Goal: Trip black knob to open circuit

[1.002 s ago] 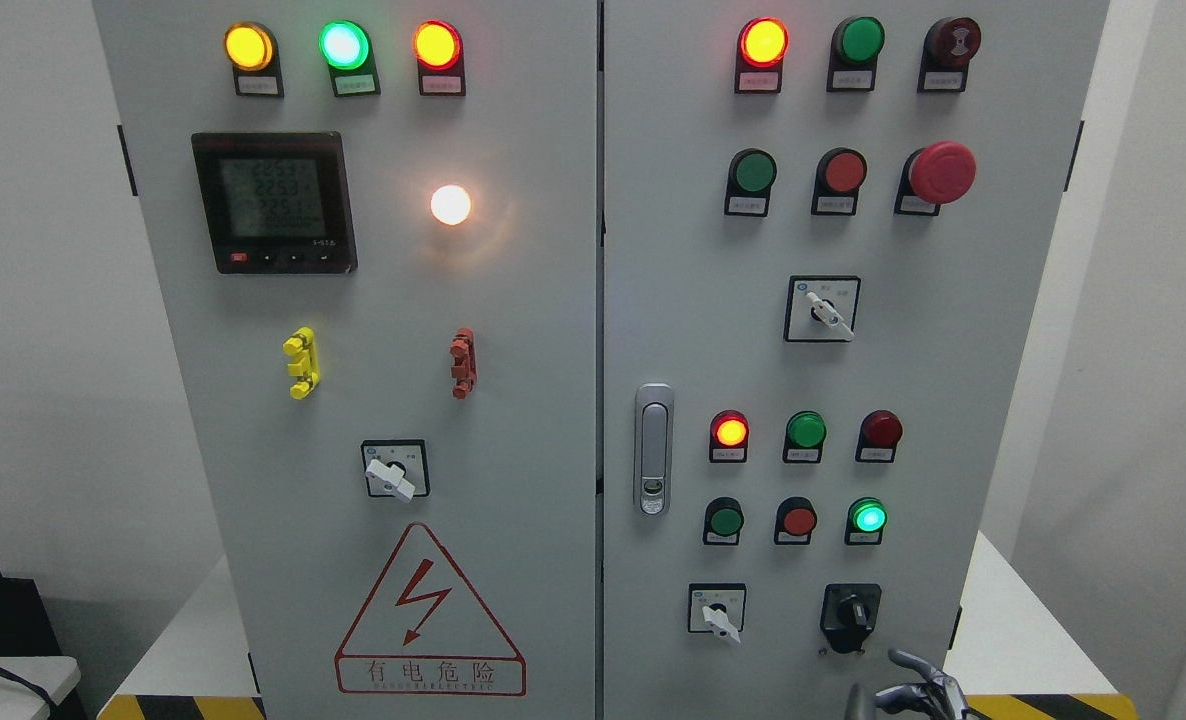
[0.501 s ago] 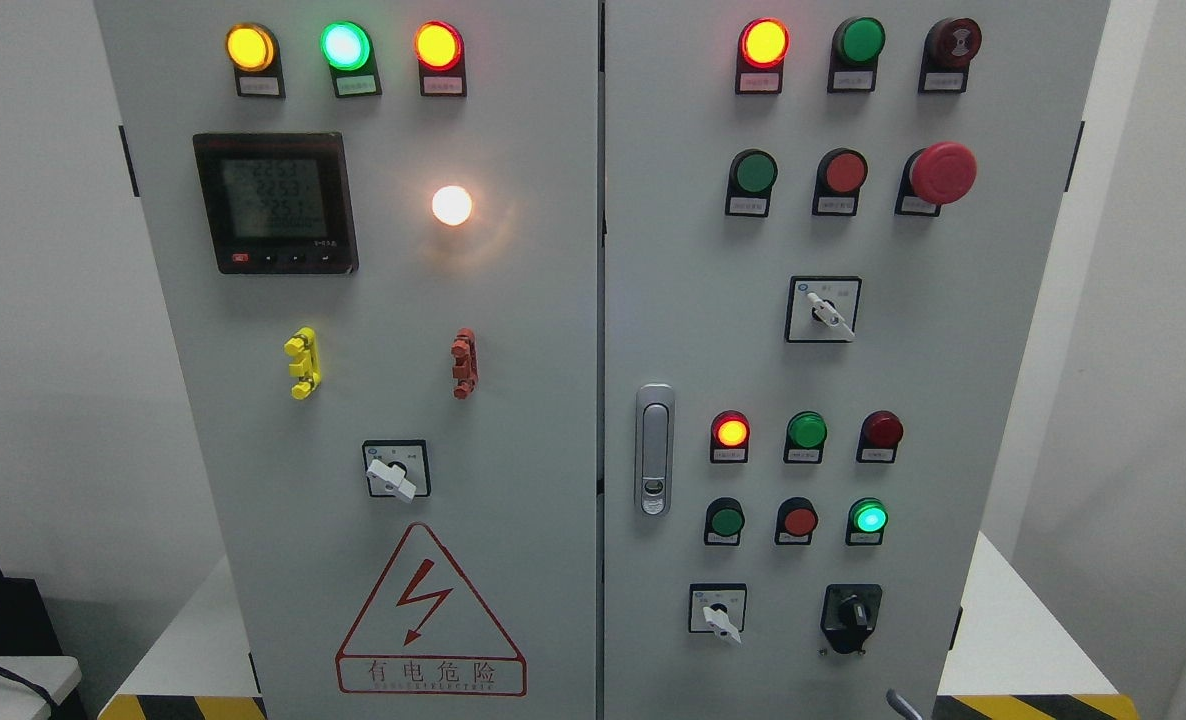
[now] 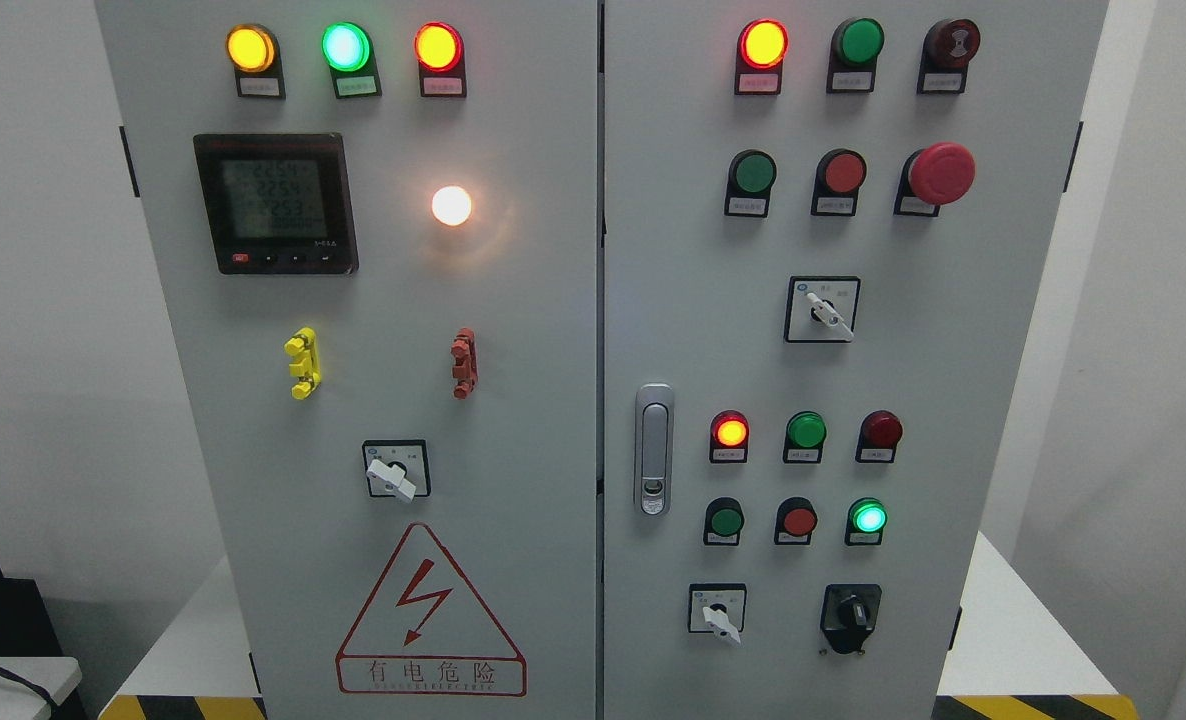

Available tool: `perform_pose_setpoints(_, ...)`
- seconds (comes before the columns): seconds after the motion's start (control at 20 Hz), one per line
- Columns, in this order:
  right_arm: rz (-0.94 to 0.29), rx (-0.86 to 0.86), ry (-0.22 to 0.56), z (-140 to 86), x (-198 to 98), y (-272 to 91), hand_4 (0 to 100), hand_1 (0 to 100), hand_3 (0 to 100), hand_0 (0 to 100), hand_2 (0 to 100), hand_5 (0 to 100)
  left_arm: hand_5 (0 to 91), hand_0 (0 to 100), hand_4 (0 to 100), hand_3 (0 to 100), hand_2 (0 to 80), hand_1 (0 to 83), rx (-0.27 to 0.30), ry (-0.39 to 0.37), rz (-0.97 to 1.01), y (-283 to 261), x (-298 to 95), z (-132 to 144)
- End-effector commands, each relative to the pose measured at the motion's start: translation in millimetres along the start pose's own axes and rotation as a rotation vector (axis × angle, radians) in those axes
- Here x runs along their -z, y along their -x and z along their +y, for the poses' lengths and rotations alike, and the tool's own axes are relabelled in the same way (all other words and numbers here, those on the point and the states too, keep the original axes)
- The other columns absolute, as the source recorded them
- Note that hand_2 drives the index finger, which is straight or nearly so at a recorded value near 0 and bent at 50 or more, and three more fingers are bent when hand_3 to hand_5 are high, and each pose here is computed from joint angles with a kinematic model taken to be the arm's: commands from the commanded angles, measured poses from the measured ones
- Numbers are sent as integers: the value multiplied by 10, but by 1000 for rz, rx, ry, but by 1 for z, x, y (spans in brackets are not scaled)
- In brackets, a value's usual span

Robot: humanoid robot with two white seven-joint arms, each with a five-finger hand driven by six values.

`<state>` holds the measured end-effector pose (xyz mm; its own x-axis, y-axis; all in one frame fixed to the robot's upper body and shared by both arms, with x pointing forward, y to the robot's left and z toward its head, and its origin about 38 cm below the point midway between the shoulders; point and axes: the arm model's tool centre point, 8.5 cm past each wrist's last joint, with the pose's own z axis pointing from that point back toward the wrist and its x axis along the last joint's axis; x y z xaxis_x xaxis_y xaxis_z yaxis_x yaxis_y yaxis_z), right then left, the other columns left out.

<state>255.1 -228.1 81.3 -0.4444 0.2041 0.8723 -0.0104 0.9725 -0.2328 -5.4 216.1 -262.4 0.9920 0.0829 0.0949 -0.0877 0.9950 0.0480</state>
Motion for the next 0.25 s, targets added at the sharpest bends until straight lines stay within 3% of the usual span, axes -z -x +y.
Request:
perform_pose_setpoints(0.0, -15, -4, -26, -10, -13, -14, 183, 130, 118, 0, 0, 198, 0, 120, 0, 0, 0, 389, 32, 5, -9, -5, 0, -1)
perform_pose_setpoints(0.2, -8, 5, -41, -9, -13, -13, 189, 127, 124, 0, 0, 199, 0, 120, 0, 0, 0, 389, 32, 5, -9, -5, 0, -1)
